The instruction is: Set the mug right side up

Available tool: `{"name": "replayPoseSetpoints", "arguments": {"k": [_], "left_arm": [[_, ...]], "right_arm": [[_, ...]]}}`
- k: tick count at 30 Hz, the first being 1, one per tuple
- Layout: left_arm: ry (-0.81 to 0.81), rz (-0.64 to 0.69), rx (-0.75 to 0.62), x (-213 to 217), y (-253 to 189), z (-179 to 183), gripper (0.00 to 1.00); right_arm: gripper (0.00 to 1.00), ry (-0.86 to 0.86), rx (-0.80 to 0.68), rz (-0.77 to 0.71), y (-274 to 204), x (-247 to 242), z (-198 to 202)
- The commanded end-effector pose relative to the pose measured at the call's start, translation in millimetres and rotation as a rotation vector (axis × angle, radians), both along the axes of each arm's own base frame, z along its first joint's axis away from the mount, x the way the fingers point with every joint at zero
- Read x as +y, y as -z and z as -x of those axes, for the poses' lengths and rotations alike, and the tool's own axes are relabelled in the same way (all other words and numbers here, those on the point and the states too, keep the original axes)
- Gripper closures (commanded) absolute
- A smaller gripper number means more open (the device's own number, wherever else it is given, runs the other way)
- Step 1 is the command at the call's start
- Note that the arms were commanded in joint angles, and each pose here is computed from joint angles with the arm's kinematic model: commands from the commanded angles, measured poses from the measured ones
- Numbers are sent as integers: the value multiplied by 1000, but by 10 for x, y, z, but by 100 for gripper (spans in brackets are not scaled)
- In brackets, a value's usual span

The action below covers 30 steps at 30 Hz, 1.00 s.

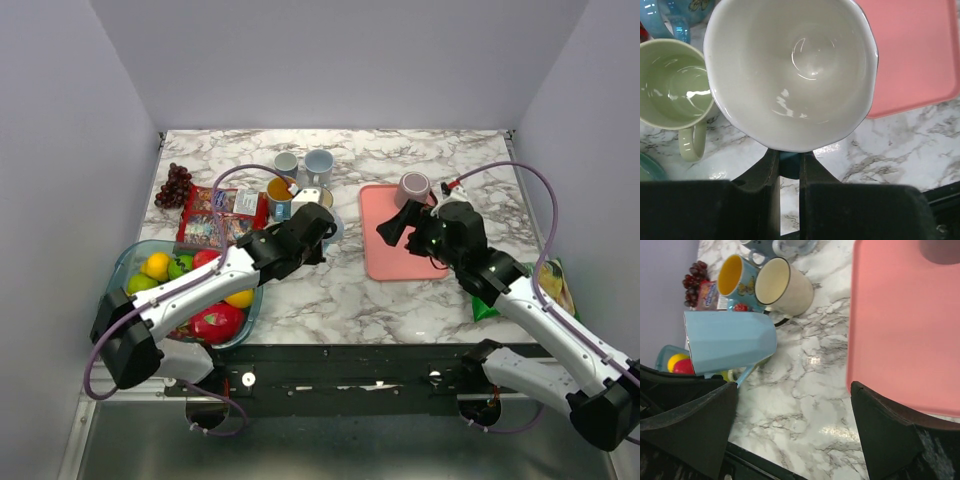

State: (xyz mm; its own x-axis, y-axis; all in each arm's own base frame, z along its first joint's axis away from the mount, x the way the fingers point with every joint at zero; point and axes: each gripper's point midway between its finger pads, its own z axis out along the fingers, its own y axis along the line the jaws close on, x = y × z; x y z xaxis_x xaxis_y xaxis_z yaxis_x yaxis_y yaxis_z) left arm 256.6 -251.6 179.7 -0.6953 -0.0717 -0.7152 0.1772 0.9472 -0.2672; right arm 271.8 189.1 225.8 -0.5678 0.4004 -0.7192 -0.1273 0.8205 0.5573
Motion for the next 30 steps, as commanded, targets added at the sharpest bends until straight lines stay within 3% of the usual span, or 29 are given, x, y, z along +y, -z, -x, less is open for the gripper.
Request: {"name": "replayPoseSetpoints", "arguments": {"k": [1, 9, 23, 24, 28, 30], "left_arm": [[-96, -126, -49, 97, -20, -157, 100], [-107, -303, 23, 92, 322, -233, 100], [-43, -416, 117, 42, 698, -204, 99], [-38, -423, 123, 39, 723, -201, 95], [-38, -415, 123, 24, 723, -202, 61], [-37, -409, 120, 16, 702, -205, 56]], "right_arm": [[0, 56, 34, 96, 148, -137, -40], [0, 75, 73, 158, 317, -190, -78], [0, 78, 114, 205, 477, -191, -120], [0, 81, 116, 208, 484, -193, -127], [0, 106, 125, 227, 512, -242, -139], [0, 109, 127, 240, 525, -256, -146]]}}
